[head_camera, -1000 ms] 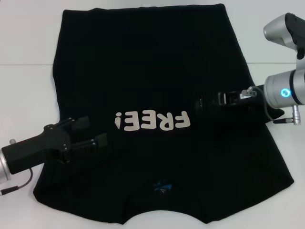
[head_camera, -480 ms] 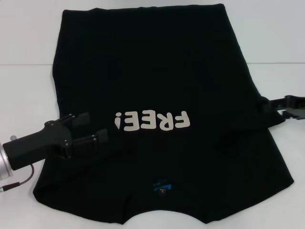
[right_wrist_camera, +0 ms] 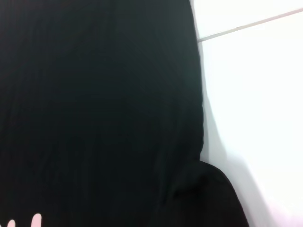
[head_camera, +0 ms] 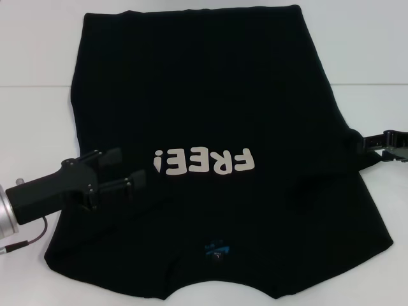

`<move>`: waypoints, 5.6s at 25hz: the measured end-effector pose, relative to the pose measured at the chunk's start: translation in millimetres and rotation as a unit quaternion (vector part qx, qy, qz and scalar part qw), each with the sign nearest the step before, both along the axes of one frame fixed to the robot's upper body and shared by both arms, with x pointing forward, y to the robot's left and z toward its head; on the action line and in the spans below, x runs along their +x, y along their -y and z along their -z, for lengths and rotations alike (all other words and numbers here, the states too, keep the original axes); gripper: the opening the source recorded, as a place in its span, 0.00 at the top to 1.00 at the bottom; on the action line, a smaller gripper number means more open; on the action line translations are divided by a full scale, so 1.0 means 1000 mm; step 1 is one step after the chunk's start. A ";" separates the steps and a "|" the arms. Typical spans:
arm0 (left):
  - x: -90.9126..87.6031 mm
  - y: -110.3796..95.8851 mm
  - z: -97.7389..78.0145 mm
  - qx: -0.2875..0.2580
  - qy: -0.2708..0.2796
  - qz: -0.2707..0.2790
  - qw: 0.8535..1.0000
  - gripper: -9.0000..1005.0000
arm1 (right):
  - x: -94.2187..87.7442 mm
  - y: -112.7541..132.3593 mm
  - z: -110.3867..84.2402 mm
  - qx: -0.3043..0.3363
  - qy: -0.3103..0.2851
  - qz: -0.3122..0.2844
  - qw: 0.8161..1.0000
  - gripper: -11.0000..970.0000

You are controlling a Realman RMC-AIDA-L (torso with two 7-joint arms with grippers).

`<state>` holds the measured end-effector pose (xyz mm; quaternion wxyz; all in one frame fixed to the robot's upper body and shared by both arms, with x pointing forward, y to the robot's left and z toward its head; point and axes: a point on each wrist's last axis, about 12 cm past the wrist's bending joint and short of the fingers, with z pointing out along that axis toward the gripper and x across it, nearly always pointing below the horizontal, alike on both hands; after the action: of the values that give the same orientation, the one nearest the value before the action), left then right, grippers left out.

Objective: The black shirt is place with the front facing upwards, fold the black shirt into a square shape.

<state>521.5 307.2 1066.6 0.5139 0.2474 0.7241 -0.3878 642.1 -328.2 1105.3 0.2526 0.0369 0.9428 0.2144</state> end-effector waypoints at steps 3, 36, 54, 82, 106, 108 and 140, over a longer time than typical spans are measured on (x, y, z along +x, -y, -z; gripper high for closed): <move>0.000 0.000 0.000 0.000 0.000 0.000 1.000 0.10 | 0.000 0.001 0.000 -0.002 0.000 0.001 1.000 0.29; 0.001 0.000 0.000 0.001 0.000 -0.001 1.000 0.10 | 0.008 -0.016 -0.004 0.017 0.029 -0.001 0.999 0.81; -0.001 -0.002 0.001 -0.001 0.000 -0.011 1.000 0.10 | 0.025 -0.052 -0.009 0.079 0.094 0.026 0.992 0.88; -0.014 -0.041 -0.010 -0.124 -0.082 -0.079 0.986 0.10 | -0.037 -0.055 -0.006 0.110 0.308 -0.262 0.908 0.17; -0.022 -0.110 -0.042 -0.134 -0.331 -0.146 0.923 0.10 | -0.112 -0.050 0.046 0.005 0.440 -0.368 0.819 0.02; -0.022 -0.113 -0.042 -0.130 -0.342 -0.155 0.917 0.10 | -0.115 -0.050 0.049 0.000 0.445 -0.374 0.814 0.02; -0.022 -0.087 0.001 -0.011 -0.480 -0.152 0.864 0.11 | -0.113 -0.051 0.048 -0.020 0.462 -0.384 0.799 0.02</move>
<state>499.4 394.6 1065.7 0.1580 -0.0879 0.9055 -0.3840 529.3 -277.7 1057.2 0.5559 -0.4371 0.6551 0.2661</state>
